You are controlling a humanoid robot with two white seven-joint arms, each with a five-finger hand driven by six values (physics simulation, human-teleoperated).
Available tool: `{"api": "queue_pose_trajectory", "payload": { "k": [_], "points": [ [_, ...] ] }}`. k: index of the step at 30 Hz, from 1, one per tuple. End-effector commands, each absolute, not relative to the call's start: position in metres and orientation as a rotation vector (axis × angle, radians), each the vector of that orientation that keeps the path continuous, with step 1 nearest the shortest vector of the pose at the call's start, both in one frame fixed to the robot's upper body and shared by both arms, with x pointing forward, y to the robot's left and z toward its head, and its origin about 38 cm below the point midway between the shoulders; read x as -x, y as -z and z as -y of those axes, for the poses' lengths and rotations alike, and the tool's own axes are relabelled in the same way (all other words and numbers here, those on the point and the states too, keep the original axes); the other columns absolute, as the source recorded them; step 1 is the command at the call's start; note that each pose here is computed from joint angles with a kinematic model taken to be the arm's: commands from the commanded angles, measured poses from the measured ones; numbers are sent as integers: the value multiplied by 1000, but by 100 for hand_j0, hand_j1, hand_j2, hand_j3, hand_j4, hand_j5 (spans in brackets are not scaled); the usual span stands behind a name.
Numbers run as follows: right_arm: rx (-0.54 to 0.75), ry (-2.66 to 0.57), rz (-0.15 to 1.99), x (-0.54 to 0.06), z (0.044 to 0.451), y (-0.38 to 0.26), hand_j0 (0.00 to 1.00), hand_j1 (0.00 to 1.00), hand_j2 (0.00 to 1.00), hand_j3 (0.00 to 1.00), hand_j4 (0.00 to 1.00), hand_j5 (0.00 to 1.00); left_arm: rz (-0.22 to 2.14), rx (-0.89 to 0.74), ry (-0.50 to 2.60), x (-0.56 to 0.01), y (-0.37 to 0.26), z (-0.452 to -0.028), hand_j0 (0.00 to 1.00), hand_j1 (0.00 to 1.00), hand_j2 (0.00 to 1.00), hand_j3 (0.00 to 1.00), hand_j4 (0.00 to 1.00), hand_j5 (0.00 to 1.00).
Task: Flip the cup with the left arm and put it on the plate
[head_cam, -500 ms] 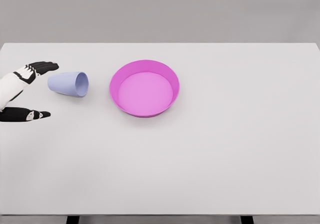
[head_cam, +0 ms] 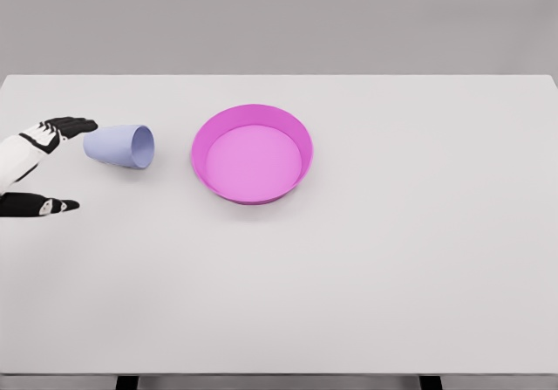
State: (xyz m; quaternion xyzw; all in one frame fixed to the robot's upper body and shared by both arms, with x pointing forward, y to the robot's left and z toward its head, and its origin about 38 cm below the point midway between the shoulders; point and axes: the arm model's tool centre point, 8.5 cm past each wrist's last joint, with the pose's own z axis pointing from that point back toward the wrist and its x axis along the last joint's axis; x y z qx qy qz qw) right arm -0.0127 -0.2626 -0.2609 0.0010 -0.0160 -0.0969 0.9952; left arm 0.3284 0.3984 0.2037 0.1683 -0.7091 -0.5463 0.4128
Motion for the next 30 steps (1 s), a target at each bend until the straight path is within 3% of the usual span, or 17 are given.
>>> {"api": "queue_pose_trajectory", "payload": {
  "k": [1,13,19,30],
  "points": [
    [-2,194,31,13,263,261,100,100,100,100,100,100,1782,-411,1357,-328,-197,-396,100,100,100,100,100,100],
    [-2,194,31,13,263,261,100,100,100,100,100,100,1686,-307,1284,-323,-155,-402,100,100,100,100,100,100],
    [-2,194,31,13,263,261,100,100,100,100,100,100,1625,-422,1408,-331,-193,-431,100,100,100,100,100,100],
    [-2,194,33,13,263,261,100,100,100,100,100,100,1652,-417,1452,-341,-209,-422,100,100,100,100,100,100]
  ]
}}
